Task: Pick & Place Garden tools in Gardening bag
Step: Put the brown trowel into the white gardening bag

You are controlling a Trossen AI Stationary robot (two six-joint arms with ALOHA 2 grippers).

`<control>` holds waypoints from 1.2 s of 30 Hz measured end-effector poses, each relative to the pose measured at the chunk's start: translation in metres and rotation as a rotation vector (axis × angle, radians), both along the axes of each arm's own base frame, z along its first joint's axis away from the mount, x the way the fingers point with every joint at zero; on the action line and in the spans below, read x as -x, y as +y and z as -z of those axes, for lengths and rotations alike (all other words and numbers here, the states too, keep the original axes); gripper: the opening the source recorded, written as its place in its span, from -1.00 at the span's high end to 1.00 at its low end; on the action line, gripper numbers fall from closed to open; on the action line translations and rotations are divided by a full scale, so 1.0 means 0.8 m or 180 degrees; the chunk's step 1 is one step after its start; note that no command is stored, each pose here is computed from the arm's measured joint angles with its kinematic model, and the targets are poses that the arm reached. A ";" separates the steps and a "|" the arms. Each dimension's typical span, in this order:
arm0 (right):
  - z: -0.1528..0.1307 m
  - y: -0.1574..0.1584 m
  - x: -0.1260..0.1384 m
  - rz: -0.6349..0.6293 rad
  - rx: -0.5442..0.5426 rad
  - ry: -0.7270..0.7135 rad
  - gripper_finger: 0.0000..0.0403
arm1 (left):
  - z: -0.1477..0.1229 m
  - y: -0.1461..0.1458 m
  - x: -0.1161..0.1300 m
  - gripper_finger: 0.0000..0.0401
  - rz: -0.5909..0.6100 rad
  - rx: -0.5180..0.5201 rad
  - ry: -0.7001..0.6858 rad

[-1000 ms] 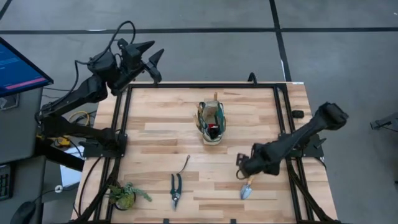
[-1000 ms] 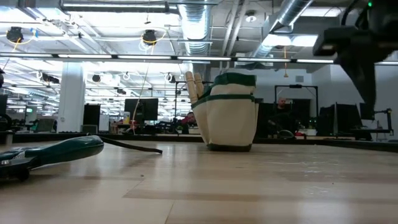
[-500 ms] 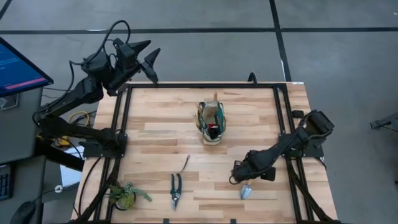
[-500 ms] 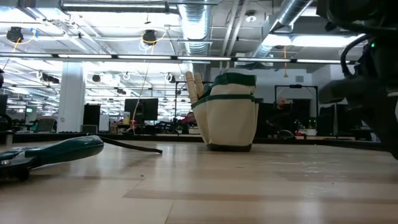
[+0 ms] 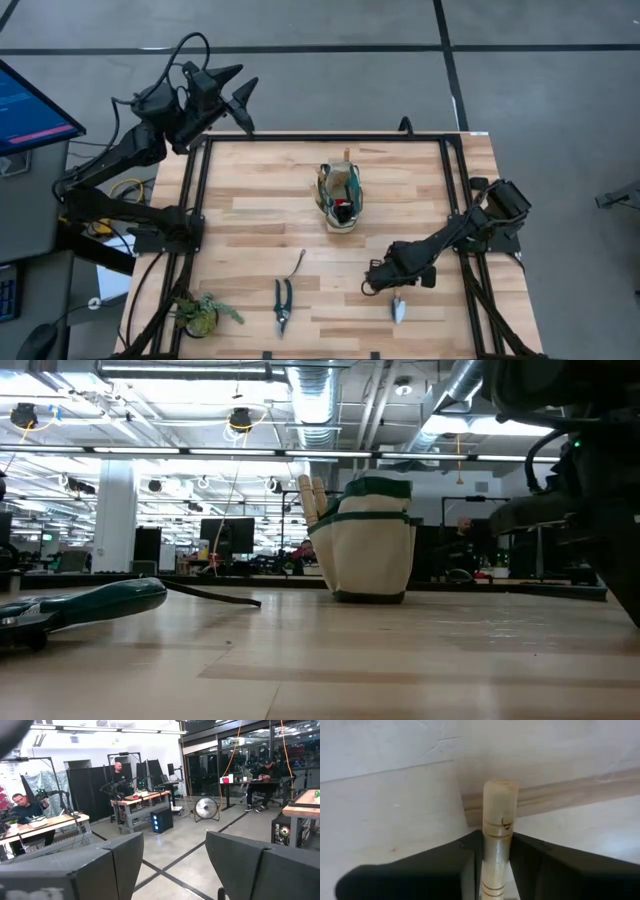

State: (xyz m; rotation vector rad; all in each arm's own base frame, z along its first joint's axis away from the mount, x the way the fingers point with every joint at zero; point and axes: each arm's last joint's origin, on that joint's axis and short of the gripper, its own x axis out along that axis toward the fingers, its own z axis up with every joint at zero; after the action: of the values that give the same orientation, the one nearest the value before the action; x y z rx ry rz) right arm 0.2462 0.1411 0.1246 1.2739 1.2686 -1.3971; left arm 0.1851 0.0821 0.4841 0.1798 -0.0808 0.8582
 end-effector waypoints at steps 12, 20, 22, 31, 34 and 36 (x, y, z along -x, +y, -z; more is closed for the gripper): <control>-0.076 -0.064 0.014 -0.0459 0.1264 -0.0513 0.70 | 0.000 0.000 0.000 -0.02 0.0000 -0.0001 -0.0001; -0.191 -0.149 0.061 -0.1418 0.3117 -0.1067 0.70 | -0.001 -0.001 0.003 -0.02 0.0019 0.0053 -0.0083; -0.206 -0.159 0.063 -0.1836 0.3468 -0.0990 0.70 | -0.002 -0.001 0.003 -0.02 0.0032 0.0061 -0.0102; -0.208 -0.195 0.061 -0.3175 0.4065 -0.2173 0.70 | -0.001 -0.001 0.002 -0.02 0.0060 0.0174 -0.0227; -0.198 -0.208 0.063 -0.3238 0.4316 -0.2525 0.70 | -0.001 -0.002 0.002 -0.02 0.0086 0.0221 -0.0279; -0.190 -0.216 0.061 -0.3232 0.4342 -0.2529 0.70 | -0.001 -0.002 0.002 -0.02 0.0134 0.0263 -0.0328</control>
State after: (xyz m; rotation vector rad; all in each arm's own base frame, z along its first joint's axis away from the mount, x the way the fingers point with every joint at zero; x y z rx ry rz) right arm 0.1971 -0.0316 0.2763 0.0487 0.1032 -0.5460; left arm 0.1838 0.0802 0.4853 0.0560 -0.1448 0.8271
